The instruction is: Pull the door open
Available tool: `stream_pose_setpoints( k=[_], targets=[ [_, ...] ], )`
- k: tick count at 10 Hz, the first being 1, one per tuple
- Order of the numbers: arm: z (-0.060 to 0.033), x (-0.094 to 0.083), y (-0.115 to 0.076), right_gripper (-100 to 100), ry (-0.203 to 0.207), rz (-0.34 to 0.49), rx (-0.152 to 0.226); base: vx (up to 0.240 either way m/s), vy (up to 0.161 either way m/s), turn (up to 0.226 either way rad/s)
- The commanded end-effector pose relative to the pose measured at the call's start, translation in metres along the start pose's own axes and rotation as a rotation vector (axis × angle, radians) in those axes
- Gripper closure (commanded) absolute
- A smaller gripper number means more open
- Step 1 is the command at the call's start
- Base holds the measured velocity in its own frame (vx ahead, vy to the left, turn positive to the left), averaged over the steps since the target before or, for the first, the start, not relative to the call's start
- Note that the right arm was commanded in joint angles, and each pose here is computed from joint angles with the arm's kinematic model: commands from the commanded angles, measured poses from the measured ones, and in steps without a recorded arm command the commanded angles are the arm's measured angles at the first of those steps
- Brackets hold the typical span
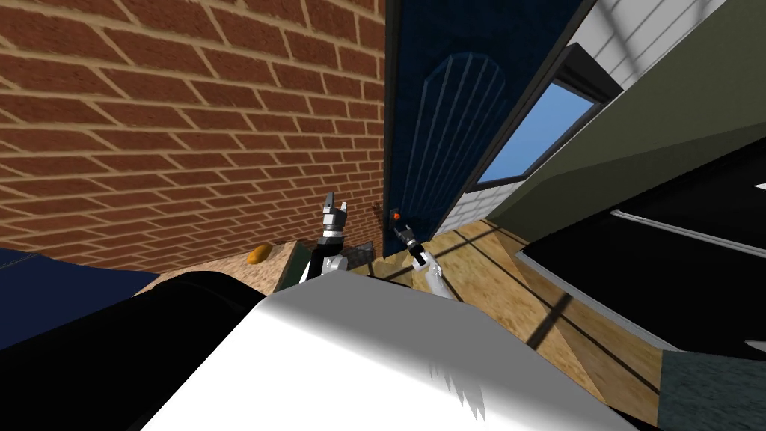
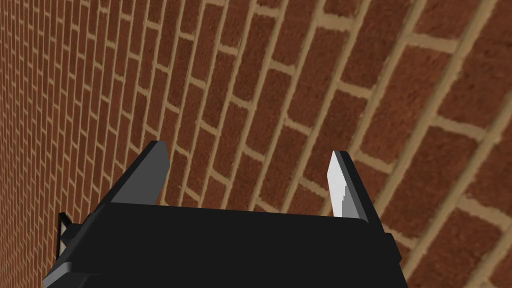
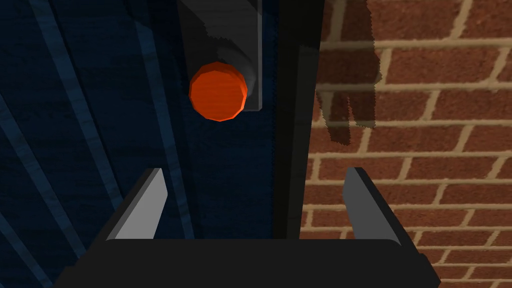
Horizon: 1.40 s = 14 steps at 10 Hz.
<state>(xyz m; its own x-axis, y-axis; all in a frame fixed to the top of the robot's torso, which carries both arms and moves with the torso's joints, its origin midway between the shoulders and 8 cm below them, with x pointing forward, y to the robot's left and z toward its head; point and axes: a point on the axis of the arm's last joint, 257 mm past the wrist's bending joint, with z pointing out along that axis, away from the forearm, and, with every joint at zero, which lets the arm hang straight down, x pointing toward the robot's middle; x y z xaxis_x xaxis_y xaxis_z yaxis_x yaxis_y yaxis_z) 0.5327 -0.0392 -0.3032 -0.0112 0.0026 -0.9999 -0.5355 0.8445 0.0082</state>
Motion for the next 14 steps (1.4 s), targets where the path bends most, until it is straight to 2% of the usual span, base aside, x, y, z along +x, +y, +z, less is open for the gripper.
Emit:
stream_pose_setpoints(
  k=[1,2,4,5,6,7,8,9,10,12,14],
  targets=[
    [-0.0046,-0.002,-0.023,-100,0.000,-0.005,0.039,-0.007,0.055,0.256],
    [-0.0090,-0.002,-0.044,-100,0.000,-0.005,0.079,0.011,0.065,0.312],
    [-0.0090,-0.002,-0.044,-100,0.000,-0.005,0.079,0.014,0.030,0.078],
    [-0.0139,-0.002,-0.066,-100,0.000,-0.004,0.120,0.009,0.032,0.253],
    [-0.0165,-0.002,-0.076,-100,0.000,-0.004,0.140,0.017,0.040,0.330],
    [-0.0219,-0.003,-0.096,-100,-0.002,-0.003,0.180,0.039,0.044,0.324],
    [-0.0246,-0.003,-0.106,-100,-0.002,-0.002,0.199,0.046,0.036,0.259],
    [-0.0246,-0.003,-0.106,-100,-0.002,-0.002,0.199,0.031,0.010,0.047],
    [-0.0274,-0.004,-0.115,-100,-0.003,-0.001,0.217,0.024,0.002,0.089],
    [-0.0378,-0.006,-0.146,-100,-0.007,0.004,0.281,0.056,-0.010,0.321],
    [-0.0465,-0.008,-0.169,-100,-0.011,0.008,0.330,0.057,-0.047,0.246]
  ],
)
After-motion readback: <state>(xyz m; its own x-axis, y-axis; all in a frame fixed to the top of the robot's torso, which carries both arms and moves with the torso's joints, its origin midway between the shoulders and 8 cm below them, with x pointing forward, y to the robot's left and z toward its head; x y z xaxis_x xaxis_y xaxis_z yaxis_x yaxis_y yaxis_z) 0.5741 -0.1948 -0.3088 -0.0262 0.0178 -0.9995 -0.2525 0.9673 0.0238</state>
